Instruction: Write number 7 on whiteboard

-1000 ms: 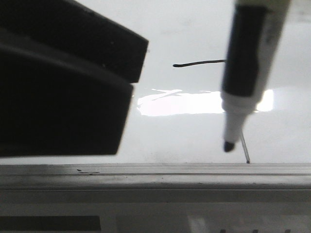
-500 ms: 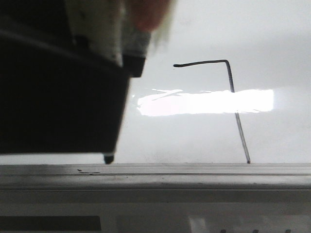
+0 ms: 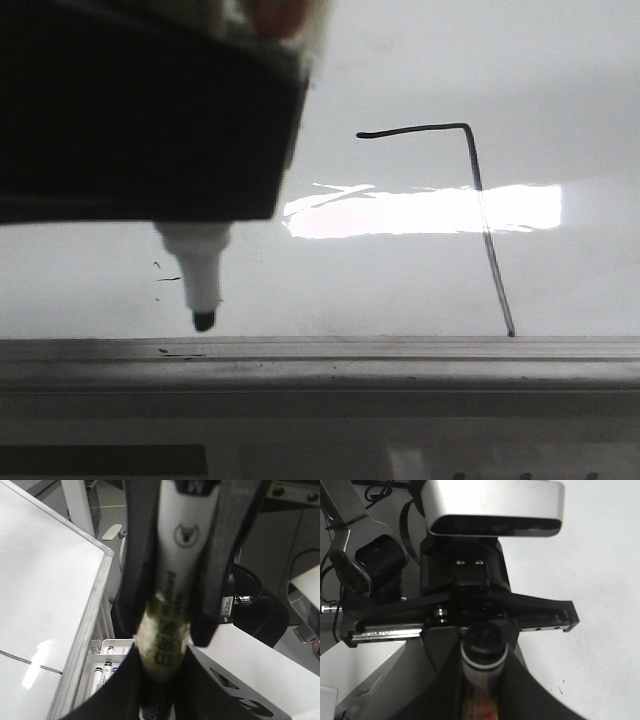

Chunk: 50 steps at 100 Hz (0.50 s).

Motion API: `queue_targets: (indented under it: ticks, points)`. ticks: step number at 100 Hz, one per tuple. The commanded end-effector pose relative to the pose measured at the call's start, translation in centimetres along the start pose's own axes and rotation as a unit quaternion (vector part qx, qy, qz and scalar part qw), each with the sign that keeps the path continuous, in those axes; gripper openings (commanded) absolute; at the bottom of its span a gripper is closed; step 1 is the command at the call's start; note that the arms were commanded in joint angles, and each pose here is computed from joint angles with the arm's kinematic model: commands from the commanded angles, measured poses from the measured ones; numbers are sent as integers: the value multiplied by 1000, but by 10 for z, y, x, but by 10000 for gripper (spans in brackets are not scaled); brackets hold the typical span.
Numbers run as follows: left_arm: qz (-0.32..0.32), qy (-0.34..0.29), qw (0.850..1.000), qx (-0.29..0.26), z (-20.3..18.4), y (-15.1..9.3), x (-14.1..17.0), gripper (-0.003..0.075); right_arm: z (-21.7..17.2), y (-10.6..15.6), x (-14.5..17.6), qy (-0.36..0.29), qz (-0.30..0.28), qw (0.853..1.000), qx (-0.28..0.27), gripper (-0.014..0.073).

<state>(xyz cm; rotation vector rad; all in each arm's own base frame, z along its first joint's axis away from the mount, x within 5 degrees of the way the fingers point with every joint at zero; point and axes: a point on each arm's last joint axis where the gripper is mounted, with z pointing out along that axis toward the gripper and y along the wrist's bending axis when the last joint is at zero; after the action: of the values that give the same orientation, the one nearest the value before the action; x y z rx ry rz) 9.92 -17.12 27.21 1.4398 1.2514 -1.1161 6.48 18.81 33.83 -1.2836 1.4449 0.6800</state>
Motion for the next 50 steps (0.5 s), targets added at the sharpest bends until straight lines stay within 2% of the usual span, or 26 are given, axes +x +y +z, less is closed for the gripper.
queue_targets:
  ticks: [1, 35, 42, 50]
  points:
    - [-19, -64, 998, -12, -3, 3, -21, -20, -4, -3, -14, -34, -1, 999, 7, -44]
    - [-44, -65, 997, -7, -3, 3, -21, -20, -4, -3, -13, -30, 3, 1000, 5, -26]
    - [-55, -62, 997, -8, -2, 3, -20, -20, -4, -3, -13, -26, 3, 1000, 5, 50]
    - [-77, -55, 995, -12, -2, 4, -19, -20, -5, -3, -11, -18, 3, 1000, 4, 218]
